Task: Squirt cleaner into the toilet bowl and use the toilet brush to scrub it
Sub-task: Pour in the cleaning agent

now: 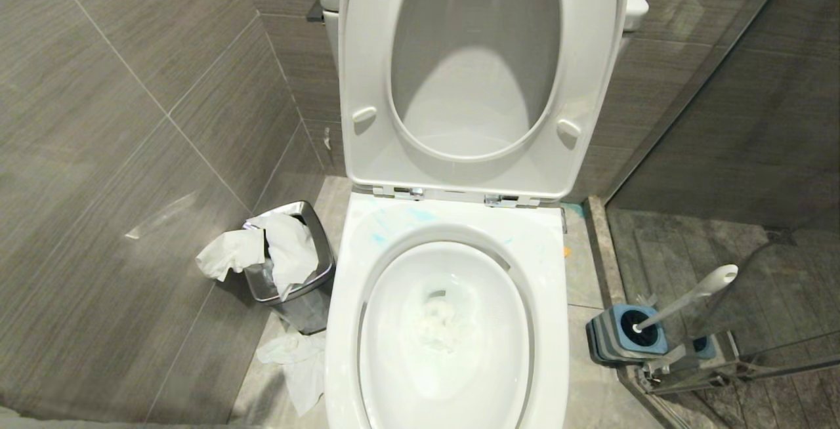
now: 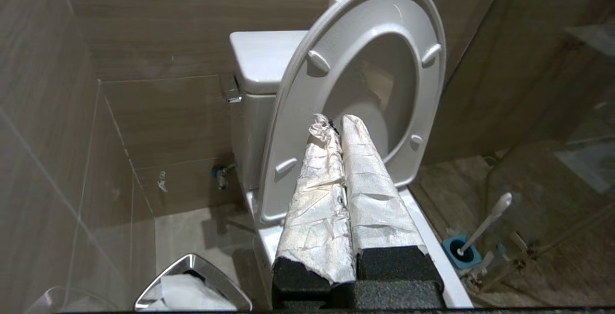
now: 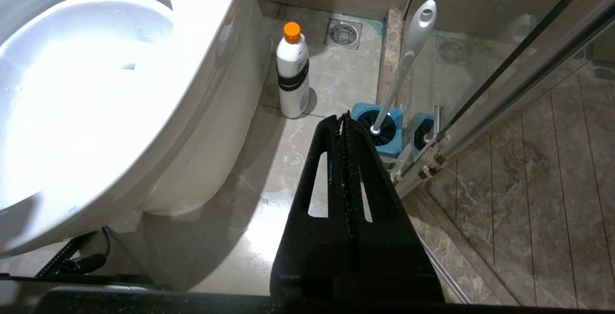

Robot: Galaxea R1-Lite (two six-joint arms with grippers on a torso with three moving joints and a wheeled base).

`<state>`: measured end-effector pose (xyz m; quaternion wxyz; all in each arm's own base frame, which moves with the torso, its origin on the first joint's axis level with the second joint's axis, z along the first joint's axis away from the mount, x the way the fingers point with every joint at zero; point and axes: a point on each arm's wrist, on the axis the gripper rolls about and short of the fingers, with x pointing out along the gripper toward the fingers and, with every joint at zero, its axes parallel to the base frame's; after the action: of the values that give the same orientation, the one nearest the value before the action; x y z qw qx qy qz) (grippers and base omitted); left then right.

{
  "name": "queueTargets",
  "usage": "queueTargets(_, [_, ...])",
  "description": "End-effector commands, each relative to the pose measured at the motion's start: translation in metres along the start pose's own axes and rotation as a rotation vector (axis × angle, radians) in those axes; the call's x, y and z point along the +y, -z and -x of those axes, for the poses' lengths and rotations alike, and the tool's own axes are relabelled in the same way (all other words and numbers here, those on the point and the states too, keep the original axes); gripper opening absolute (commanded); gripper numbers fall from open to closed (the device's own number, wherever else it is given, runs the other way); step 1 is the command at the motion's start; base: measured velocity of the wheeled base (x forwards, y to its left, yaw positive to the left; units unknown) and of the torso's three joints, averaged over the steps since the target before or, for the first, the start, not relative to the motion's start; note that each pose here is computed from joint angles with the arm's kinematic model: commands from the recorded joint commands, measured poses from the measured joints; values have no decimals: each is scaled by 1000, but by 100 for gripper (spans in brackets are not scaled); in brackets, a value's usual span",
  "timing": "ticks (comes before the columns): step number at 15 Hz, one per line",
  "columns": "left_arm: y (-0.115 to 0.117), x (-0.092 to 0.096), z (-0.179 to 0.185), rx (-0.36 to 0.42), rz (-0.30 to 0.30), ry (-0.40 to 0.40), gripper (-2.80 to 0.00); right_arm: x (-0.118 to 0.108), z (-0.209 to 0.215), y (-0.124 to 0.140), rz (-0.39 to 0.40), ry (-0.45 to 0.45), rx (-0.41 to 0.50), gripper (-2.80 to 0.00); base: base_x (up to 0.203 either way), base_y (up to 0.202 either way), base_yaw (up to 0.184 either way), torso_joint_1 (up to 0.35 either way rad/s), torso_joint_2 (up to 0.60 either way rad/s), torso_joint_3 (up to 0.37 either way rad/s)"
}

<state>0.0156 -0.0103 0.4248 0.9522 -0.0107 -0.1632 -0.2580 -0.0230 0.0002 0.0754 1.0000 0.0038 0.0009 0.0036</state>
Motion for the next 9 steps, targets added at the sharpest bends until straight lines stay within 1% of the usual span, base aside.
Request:
queueTargets(1, [-6, -20, 55, -41, -41, -13, -280, 0, 0, 0, 0, 0, 1, -280, 0, 0, 0, 0, 0, 0])
queueTargets(3, [4, -34, 87, -38, -54, -31, -280, 0, 0, 0, 0, 0, 1, -280, 0, 0, 0, 0, 0, 0])
queueTargets(4, [14, -41, 101, -34, -59, -47, -280, 0, 0, 0, 0, 0, 1, -280, 0, 0, 0, 0, 0, 0])
queueTargets(6, [41, -53, 124, -13, -64, -85, -280, 0, 0, 0, 0, 0, 1, -280, 0, 0, 0, 0, 0, 0])
queueTargets(9, [78, -67, 145, 11, -79, -138, -280, 0, 0, 0, 0, 0, 1, -280, 0, 0, 0, 0, 0, 0])
